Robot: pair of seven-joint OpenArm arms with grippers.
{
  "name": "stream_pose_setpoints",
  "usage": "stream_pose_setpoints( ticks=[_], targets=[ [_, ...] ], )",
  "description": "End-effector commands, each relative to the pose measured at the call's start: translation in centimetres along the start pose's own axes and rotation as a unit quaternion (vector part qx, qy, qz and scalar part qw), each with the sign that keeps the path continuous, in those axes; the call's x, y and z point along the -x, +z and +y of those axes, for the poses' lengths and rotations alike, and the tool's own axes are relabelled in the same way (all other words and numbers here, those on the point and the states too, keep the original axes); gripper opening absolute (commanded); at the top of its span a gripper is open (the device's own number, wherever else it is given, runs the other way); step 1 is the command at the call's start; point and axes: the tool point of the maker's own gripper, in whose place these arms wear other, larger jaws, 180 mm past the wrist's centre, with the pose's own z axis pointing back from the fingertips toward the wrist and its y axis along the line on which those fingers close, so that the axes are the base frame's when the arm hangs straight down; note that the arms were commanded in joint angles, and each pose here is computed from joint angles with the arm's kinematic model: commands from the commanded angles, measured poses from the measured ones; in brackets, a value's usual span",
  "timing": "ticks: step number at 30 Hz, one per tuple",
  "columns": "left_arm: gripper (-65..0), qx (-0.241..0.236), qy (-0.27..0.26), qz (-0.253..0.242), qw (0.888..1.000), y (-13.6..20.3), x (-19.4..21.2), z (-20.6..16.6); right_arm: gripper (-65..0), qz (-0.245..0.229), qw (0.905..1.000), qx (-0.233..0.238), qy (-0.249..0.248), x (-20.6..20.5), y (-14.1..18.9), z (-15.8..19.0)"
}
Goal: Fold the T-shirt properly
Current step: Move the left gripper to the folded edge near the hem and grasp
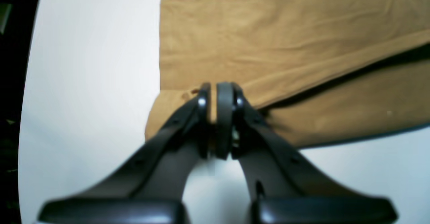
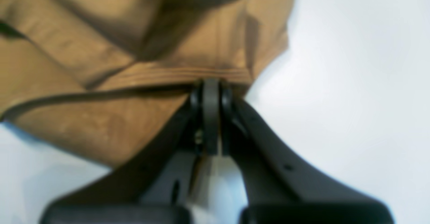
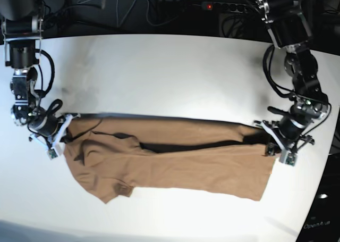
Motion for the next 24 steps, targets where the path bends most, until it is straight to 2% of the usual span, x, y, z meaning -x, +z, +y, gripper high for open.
stream_pose_setpoints(
  ticks=[1, 6, 10, 15, 18, 21, 24],
  targets=[
    [-61.9, 0.002, -0.009, -0.007, 1.0, 0.2, -0.4, -0.1, -64.6, -0.026, 0.9996, 0.011, 0.006, -2.0, 0.5, -1.3],
    [-61.9, 0.03, -0.035, 0.043, 0.998, -0.3, 3.1, -1.3, -64.6, -0.02, 0.9997, 0.009, 0.006, -1.3, 0.6, -1.1],
    [-61.9, 0.035, -0.022, 0.061, 0.997, -1.0, 4.5, -0.9, -64.6, -0.019, 0.9998, 0.009, 0.006, -1.2, 0.6, -1.0],
    [-61.9, 0.033, 0.004, 0.029, 0.999, -2.9, 3.2, -0.2, -64.6, -0.022, 0.9997, 0.009, 0.009, -1.4, 0.7, -1.0],
    [-62.1, 0.033, 0.025, 0.01, 0.999, -4.4, 1.9, 0.5, -64.6, -0.012, 0.9999, 0.005, 0.009, -0.3, 0.8, -0.5],
    [-62.3, -0.01, 0.059, -0.026, 0.998, -5.6, -0.4, 2.9, -64.7, -0.007, 0.9999, 0.009, 0.012, 0.2, 1.1, -1.0],
    [-62.3, -0.068, 0.085, -0.063, 0.992, -5.6, -2.4, 5.4, -64.7, -0.004, 0.9998, 0.011, 0.014, 0.4, 1.2, -1.2]
  ],
)
